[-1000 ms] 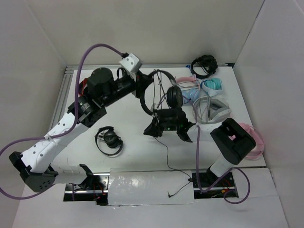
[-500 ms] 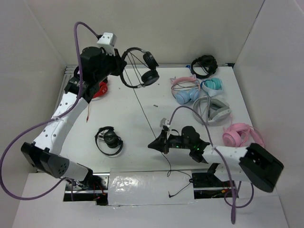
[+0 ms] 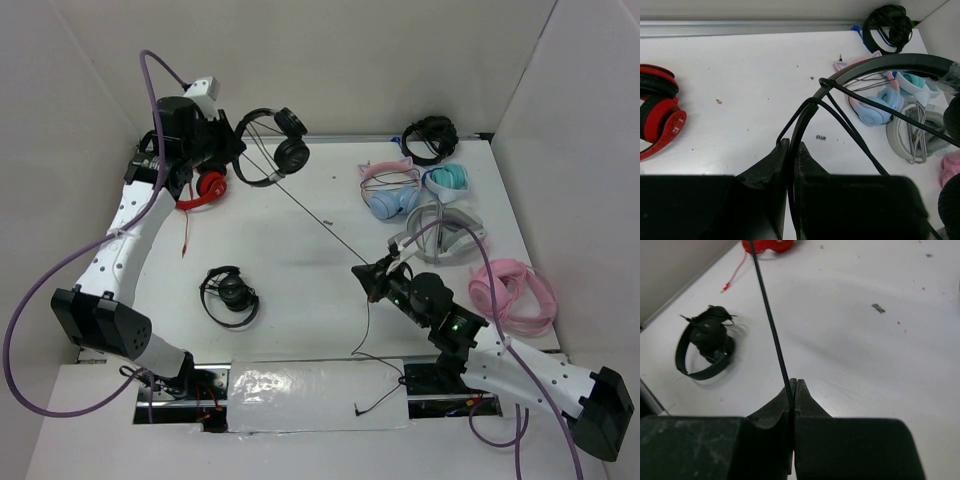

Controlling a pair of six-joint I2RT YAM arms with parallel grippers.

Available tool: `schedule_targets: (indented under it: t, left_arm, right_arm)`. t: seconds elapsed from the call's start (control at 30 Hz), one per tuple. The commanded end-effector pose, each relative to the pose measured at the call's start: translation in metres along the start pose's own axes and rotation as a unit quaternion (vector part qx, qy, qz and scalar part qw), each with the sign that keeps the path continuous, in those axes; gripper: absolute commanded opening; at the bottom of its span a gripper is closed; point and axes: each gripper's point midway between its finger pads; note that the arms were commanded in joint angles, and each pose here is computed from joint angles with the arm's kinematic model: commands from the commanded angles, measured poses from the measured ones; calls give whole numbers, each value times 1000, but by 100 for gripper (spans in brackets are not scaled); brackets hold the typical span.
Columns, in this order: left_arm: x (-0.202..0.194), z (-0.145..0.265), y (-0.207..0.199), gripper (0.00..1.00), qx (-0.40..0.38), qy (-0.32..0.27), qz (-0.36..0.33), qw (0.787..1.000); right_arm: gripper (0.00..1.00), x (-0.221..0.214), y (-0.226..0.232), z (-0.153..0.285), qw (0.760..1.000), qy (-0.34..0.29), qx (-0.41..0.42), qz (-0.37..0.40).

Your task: Wrap the headphones

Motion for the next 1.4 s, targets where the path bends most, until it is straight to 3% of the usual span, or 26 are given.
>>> schedule_targets:
  t: [0.0, 0.23, 0.5, 0.7, 0.8, 1.03, 1.2, 1.23, 1.37]
  left_arm:
    - [58, 8, 31, 0, 49, -94, 5, 994]
    - [51, 20, 3, 0, -44, -88, -12, 995]
    - [47, 39, -24, 0, -118, -79, -51, 989]
    - [47, 60, -52, 0, -188, -84, -54, 977]
    - [56, 60, -43, 0, -151, -87, -19, 985]
    - [60, 27, 25, 0, 20, -81, 33, 996]
    - [34, -2, 58, 0, 105, -37, 79, 991]
    - [32, -5, 72, 0, 156, -46, 76, 984]
    - [0, -25, 105, 0, 246, -7, 76, 966]
  right_arm:
    - [0, -17, -34, 10, 995, 34, -92, 1]
    - [0, -7, -70, -8, 979, 28, -202, -22]
    - [0, 46, -147, -16, 932, -33, -348, -96]
    - [0, 66, -147, -41, 944, -27, -318, -83]
    - [0, 57, -140, -45, 950, -10, -301, -85]
    - [0, 19, -131, -27, 957, 30, -275, -88]
    - [0, 19, -74, -26, 983, 46, -174, -32]
    - [0, 24, -56, -24, 987, 40, -153, -21]
    - [0, 38, -26, -4, 989, 33, -144, 29]
Point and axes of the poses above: each gripper's point midway between its finger pads, its own z axis back along the fingers, its own y axis along the line the jaws close on, x = y × z, and after that the axes turned 8 degrees about -z, right-handed
